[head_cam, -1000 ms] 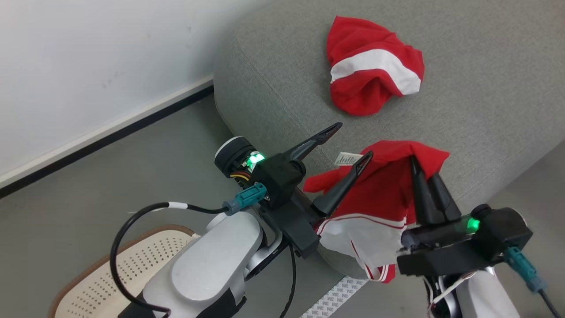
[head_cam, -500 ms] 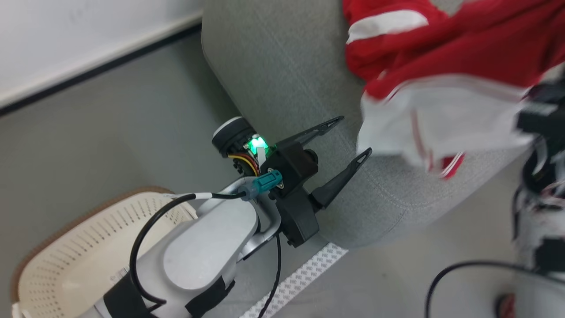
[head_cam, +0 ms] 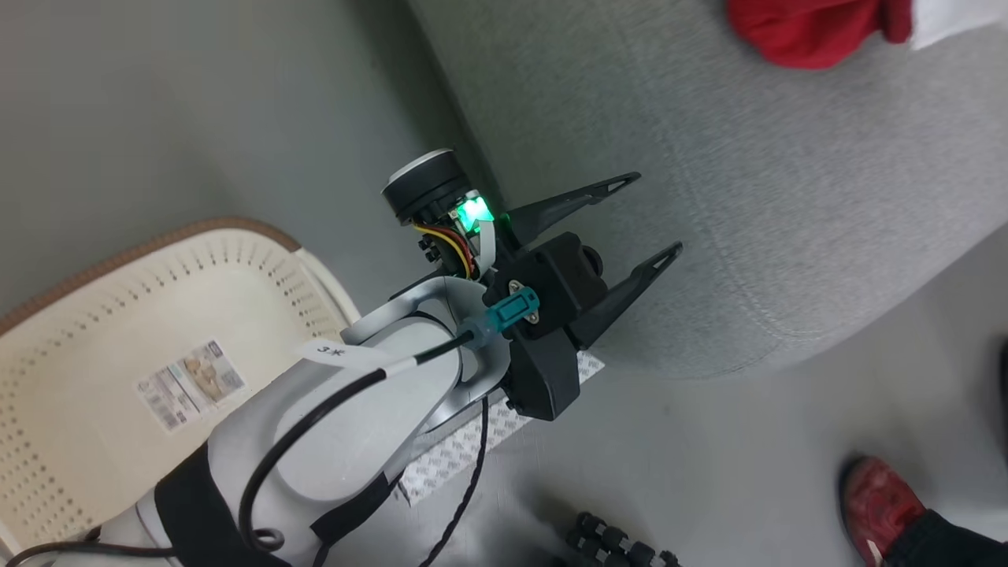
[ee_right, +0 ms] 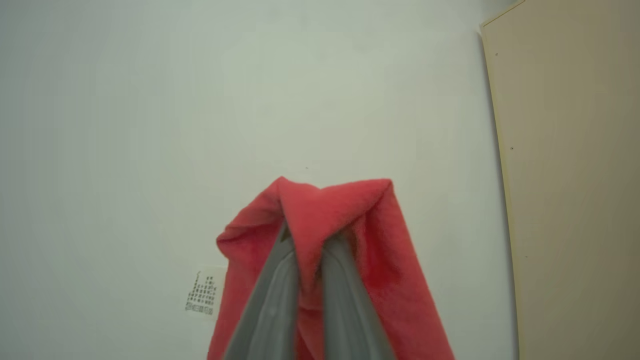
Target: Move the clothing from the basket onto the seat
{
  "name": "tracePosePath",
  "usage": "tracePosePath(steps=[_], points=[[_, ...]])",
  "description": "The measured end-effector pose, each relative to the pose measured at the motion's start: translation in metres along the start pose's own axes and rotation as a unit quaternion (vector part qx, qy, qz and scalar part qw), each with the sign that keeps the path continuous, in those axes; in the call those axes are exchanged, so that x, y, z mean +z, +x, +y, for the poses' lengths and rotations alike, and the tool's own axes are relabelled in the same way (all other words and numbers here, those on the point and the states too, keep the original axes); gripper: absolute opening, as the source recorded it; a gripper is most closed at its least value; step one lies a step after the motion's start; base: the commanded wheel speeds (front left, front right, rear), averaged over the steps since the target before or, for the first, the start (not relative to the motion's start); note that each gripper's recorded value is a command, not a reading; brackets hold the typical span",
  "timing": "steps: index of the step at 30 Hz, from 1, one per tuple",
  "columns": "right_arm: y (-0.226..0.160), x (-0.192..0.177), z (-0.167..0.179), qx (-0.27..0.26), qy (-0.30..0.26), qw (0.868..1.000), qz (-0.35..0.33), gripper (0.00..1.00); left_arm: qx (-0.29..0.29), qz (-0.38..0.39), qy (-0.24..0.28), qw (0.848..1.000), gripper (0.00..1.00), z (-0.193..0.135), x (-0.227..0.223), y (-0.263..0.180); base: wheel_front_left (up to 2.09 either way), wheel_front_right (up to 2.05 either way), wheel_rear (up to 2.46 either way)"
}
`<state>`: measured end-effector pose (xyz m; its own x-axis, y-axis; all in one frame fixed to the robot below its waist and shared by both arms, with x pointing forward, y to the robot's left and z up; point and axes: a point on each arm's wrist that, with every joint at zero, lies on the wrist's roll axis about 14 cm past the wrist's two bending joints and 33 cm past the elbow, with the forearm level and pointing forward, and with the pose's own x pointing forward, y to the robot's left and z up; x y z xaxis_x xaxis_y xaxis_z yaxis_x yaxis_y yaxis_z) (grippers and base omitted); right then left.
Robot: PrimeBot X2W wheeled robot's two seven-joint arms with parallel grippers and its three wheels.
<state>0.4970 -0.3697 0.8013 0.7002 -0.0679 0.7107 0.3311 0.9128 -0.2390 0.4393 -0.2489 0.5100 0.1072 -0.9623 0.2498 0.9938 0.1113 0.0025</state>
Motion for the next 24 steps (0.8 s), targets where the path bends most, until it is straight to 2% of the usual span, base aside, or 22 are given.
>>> tracePosePath(steps=[7, 10, 13, 18, 19, 22, 24], points=[[0.035, -0.034, 0.010, 0.020, -0.027, 0.999, 0.007, 0.00, 0.012, 0.019, -0.028, 0.999, 1.00, 0.014, -0.039, -0.016, 0.00, 0.00, 0.00], [0.029, -0.076, 0.012, 0.016, -0.027, 0.998, 0.053, 0.00, 0.019, 0.027, -0.039, 0.999, 1.00, 0.020, -0.054, -0.023, 0.00, 0.00, 0.00], [0.003, -0.132, 0.012, 0.011, -0.035, 0.991, 0.128, 0.00, 0.024, 0.035, -0.048, 0.998, 1.00, 0.023, -0.067, -0.029, 0.00, 0.00, 0.00], [-0.060, -0.214, 0.008, -0.016, -0.030, 0.967, 0.252, 0.00, 0.030, 0.051, -0.058, 0.997, 1.00, 0.027, -0.087, -0.039, 0.00, 0.00, 0.00], [-0.092, -0.244, 0.011, -0.027, -0.017, 0.952, 0.304, 0.00, 0.032, 0.057, -0.059, 0.996, 1.00, 0.029, -0.093, -0.043, 0.00, 0.00, 0.00], [-0.139, -0.274, 0.017, -0.043, 0.007, 0.927, 0.372, 0.00, 0.036, 0.063, -0.057, 0.996, 1.00, 0.032, -0.096, -0.044, 0.00, 0.00, 0.00], [-0.154, -0.280, 0.016, -0.050, 0.013, 0.918, 0.393, 0.00, 0.035, 0.063, -0.056, 0.996, 1.00, 0.032, -0.094, -0.043, 0.00, 0.00, 0.00]])
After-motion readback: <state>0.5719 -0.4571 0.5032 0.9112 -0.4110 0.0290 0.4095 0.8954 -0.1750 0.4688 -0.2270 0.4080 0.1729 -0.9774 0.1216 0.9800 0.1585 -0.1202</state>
